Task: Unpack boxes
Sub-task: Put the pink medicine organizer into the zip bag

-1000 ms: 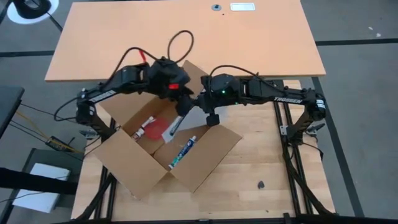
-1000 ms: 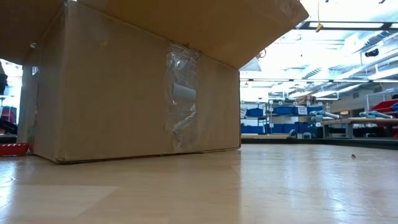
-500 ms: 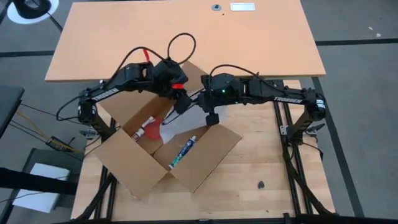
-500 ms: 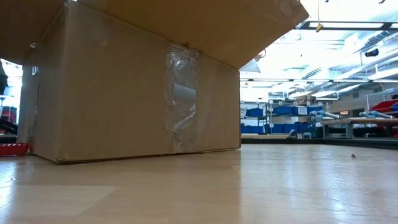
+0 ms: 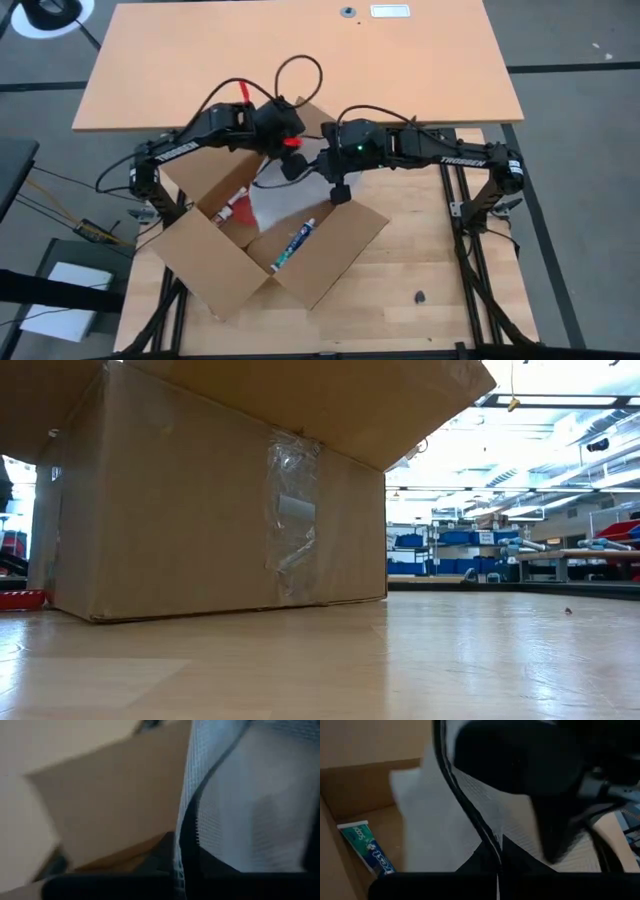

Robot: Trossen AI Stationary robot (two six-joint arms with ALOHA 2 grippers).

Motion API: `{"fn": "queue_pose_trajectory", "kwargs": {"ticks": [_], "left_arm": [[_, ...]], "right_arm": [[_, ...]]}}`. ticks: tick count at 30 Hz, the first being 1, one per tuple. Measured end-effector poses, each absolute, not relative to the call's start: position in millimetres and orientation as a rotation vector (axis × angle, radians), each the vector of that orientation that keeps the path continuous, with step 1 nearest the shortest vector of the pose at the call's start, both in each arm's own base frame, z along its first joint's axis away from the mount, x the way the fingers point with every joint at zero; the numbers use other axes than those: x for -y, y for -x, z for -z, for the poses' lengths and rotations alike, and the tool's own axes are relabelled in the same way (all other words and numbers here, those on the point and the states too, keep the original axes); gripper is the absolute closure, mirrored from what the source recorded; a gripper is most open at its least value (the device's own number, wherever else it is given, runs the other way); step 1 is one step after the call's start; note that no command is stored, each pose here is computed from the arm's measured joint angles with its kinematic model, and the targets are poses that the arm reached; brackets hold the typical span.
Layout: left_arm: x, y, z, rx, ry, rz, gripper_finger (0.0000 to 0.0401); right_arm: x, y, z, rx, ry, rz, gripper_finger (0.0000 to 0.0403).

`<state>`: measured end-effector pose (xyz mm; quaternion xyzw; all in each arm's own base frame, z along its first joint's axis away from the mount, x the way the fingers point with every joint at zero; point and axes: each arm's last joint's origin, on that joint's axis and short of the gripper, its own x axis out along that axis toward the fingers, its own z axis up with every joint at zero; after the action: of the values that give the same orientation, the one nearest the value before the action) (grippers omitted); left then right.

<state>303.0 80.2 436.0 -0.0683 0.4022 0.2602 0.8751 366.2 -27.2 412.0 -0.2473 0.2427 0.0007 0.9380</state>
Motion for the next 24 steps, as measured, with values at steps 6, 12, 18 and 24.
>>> {"fn": "queue_pose_trajectory", "kwargs": {"ticks": [6, 12, 18, 24], "left_arm": [[-78.9, -283.8, -466.6, -0.74, 0.107, -0.662, 0.0393], [-75.2, -253.8, -491.0, -0.727, 0.075, -0.852, 0.0395], [-71.5, -237.7, -496.3, -0.74, 0.088, -0.969, 0.0395], [-72.1, -239.1, -494.8, -0.719, 0.129, -1.001, 0.0395]], "right_arm": [[26.1, -366.6, -412.9, -0.476, 0.428, -0.015, 0.0403], [31.5, -370.6, -423.1, -0.352, 0.192, 0.01, 0.0403], [30.1, -372.7, -431.1, -0.258, 0.033, -0.108, 0.0403], [23.6, -371.4, -425.8, -0.312, 0.036, -0.164, 0.0402]]}}
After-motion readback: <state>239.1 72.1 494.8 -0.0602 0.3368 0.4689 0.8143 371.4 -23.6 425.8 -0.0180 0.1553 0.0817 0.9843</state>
